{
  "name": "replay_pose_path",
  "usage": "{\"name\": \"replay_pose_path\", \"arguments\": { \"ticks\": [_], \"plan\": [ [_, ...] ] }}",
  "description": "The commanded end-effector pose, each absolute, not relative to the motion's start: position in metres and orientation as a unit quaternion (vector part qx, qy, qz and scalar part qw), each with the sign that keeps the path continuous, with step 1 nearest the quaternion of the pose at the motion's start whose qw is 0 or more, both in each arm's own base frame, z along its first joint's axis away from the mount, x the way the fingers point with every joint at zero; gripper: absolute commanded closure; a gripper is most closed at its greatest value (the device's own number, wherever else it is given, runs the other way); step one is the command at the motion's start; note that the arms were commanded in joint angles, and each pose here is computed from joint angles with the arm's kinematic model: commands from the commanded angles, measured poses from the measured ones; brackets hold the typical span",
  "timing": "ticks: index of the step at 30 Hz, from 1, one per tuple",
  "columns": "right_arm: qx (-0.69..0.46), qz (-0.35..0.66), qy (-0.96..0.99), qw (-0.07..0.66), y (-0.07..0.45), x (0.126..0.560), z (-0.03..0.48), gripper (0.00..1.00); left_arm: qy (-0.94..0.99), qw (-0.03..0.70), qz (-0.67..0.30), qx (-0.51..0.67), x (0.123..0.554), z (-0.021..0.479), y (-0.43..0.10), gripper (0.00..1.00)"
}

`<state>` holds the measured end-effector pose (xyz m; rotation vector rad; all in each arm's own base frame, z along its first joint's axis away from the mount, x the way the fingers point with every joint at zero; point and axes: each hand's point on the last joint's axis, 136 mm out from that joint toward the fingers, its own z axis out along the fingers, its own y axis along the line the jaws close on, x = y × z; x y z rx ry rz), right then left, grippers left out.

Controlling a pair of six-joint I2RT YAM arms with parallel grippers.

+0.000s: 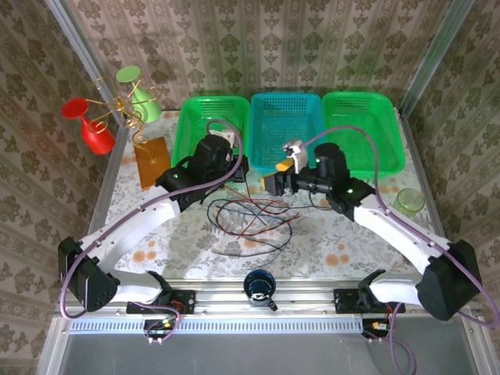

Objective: Untangle the cables

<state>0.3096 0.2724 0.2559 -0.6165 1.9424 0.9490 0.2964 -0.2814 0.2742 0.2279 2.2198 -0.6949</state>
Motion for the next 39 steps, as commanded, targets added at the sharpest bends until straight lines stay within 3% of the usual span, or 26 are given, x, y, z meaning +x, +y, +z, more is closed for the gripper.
{"name": "replay_pose_path", "arguments": {
  "ticks": [1, 11, 13, 15, 16, 17, 19, 20, 22, 30, 39],
  "plan": [
    [-0.263, 0.456, 0.735, 0.427, 0.305, 0.304, 0.285, 0.18, 0.872, 0.387, -0.279, 0.105, 0.289, 0.280, -0.282, 1.00],
    [-0.258, 0.484, 0.742, 0.386, 0.340, 0.319, 0.252, 0.40, 0.867, 0.392, -0.289, 0.108, 0.283, 0.291, -0.278, 1.00],
    [-0.258, 0.503, 0.735, 0.374, 0.347, 0.319, 0.252, 0.56, 0.867, 0.392, -0.289, 0.108, 0.282, 0.291, -0.278, 1.00],
    [-0.261, 0.510, 0.736, 0.361, 0.352, 0.319, 0.251, 0.90, 0.867, 0.391, -0.289, 0.107, 0.281, 0.289, -0.277, 1.00],
    [-0.257, 0.508, 0.742, 0.355, 0.352, 0.321, 0.250, 1.00, 0.868, 0.391, -0.289, 0.105, 0.281, 0.289, -0.276, 1.00],
    [-0.251, 0.502, 0.750, 0.350, 0.352, 0.323, 0.248, 1.00, 0.866, 0.392, -0.291, 0.104, 0.281, 0.289, -0.275, 0.90],
    [-0.250, 0.496, 0.756, 0.346, 0.351, 0.323, 0.247, 1.00, 0.865, 0.397, -0.289, 0.101, 0.280, 0.289, -0.272, 0.59],
    [-0.248, 0.492, 0.759, 0.346, 0.350, 0.324, 0.248, 1.00, 0.862, 0.405, -0.287, 0.099, 0.280, 0.292, -0.268, 0.48],
    [-0.240, 0.477, 0.766, 0.359, 0.345, 0.327, 0.248, 1.00, 0.858, 0.423, -0.277, 0.089, 0.280, 0.296, -0.256, 0.38],
    [-0.225, 0.440, 0.767, 0.409, 0.326, 0.332, 0.259, 1.00, 0.832, 0.447, -0.328, -0.003, 0.260, 0.295, -0.187, 0.33],
    [-0.211, 0.434, 0.766, 0.425, 0.323, 0.340, 0.266, 1.00, 0.767, 0.441, -0.464, 0.035, 0.240, 0.274, -0.217, 0.31]
  ]
}}
